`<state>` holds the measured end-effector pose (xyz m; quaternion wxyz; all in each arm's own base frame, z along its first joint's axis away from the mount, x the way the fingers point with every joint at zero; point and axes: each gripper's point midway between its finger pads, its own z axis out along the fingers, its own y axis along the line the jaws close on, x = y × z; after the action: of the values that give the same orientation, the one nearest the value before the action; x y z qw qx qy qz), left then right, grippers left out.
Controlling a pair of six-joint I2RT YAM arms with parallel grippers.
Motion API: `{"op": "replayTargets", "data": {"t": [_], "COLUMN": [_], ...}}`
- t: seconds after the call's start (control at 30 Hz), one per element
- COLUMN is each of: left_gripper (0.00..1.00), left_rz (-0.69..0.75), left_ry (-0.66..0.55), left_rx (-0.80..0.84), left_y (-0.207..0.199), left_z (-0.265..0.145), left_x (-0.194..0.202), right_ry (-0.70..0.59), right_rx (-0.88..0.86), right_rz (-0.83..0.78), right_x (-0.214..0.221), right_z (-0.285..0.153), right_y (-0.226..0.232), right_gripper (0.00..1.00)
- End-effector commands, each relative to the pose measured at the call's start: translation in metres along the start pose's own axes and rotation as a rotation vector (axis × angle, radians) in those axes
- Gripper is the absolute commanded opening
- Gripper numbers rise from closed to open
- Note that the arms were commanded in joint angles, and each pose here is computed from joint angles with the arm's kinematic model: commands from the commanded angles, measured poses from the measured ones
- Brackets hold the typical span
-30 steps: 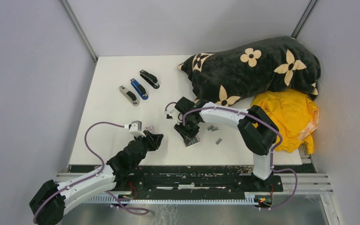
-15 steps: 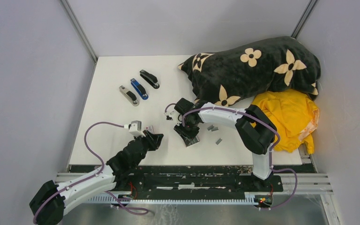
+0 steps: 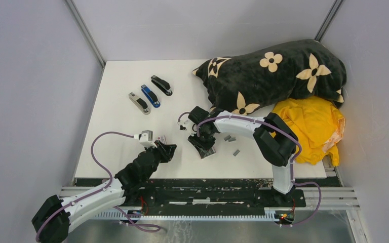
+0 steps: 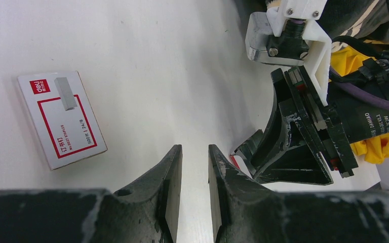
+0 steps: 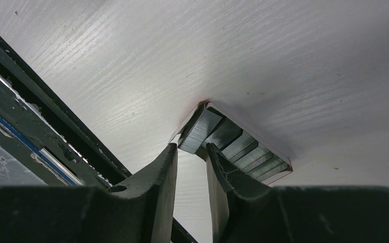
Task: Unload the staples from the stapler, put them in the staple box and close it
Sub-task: Place the staple in the staple box.
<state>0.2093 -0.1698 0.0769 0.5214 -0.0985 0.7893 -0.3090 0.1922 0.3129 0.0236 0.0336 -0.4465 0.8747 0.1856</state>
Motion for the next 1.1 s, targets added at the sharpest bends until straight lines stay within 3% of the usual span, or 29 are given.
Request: {"op": "replayTargets", "data": {"t": [0.0,0.57,1.07], "left_gripper": [0.32,0.32,0.32], "left_rz": [0.008,0.009,0.008], "left_ry": [-0.019,-0.018,-0.018], "left_rx": [-0.030,-0.031,-0.031], "left_y": [0.016,0.016,0.016], "left_z": [-0.001,-0.001,0.000], "left_x": [0.007,0.007,0.007], "right_ry": [-0.023,-0.024,-0.074], "right_rx": [-0.001,0.007,0.019], "right_rz": [0.000,0.004,-0.009], "right_x": [-0.012,-0.013,-0.022], "right_z": [-0.001,-0.002,-0.017], "right_y": [0.003,0.002,0.002], "right_gripper": [0.33,0.31,0.22]}}
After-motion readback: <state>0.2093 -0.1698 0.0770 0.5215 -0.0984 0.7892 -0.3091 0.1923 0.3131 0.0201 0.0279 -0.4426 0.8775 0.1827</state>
